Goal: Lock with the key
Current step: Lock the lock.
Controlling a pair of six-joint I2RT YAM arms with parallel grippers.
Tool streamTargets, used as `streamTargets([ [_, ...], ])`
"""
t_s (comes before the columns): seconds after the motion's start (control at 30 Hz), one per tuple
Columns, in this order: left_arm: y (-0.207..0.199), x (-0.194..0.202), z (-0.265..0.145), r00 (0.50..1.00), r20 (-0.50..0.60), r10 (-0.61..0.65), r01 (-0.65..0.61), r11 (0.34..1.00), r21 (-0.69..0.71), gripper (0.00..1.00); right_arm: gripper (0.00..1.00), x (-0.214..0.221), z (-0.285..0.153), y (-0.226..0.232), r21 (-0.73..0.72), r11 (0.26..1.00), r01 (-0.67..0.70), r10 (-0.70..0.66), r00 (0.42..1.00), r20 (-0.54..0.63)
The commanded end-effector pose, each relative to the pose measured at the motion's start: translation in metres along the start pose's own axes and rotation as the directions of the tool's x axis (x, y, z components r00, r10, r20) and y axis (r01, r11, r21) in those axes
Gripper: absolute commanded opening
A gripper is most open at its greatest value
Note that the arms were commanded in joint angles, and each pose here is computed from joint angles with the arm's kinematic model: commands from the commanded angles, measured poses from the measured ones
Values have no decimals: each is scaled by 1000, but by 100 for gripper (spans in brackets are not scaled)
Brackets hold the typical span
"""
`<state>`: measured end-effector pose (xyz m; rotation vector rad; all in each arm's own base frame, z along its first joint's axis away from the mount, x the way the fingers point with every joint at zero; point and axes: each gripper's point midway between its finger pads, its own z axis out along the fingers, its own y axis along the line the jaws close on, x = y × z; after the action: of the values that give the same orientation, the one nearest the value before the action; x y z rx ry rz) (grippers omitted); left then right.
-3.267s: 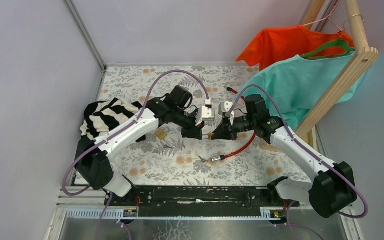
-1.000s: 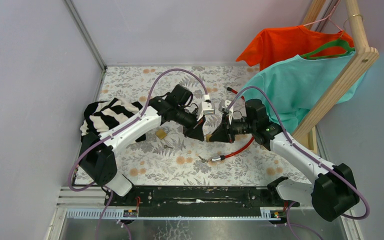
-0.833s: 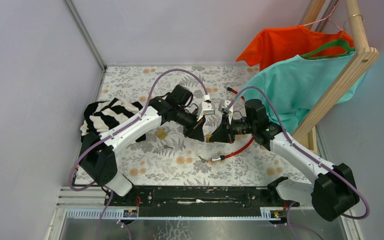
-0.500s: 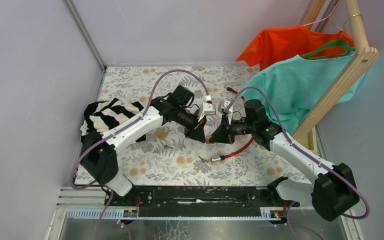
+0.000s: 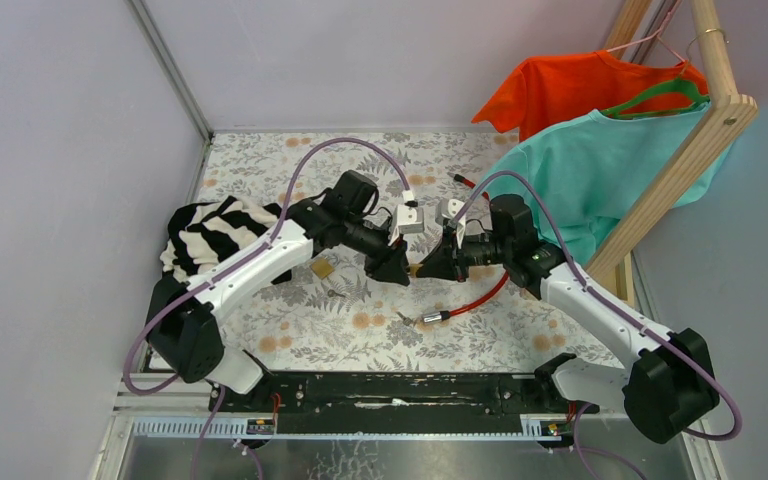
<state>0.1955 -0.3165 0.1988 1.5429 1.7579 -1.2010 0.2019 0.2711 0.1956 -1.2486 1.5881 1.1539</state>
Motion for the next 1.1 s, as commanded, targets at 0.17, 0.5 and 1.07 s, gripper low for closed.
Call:
streamTargets([
  [0.17, 8, -10, -17, 978, -31, 204, -206, 977, -63, 57, 0, -40, -3, -5, 17, 982, 188, -188, 980, 69],
  [0.5, 25, -16, -9, 979, -20, 203, -204, 975, -85, 52, 0, -41, -3, 2, -14, 984, 179, -178, 981, 82],
  [1.07, 25, -9, -7, 977, -32, 212, -214, 974, -79, 2, 7, -43, -6, 1, 3, 984, 176, -176, 981, 86],
])
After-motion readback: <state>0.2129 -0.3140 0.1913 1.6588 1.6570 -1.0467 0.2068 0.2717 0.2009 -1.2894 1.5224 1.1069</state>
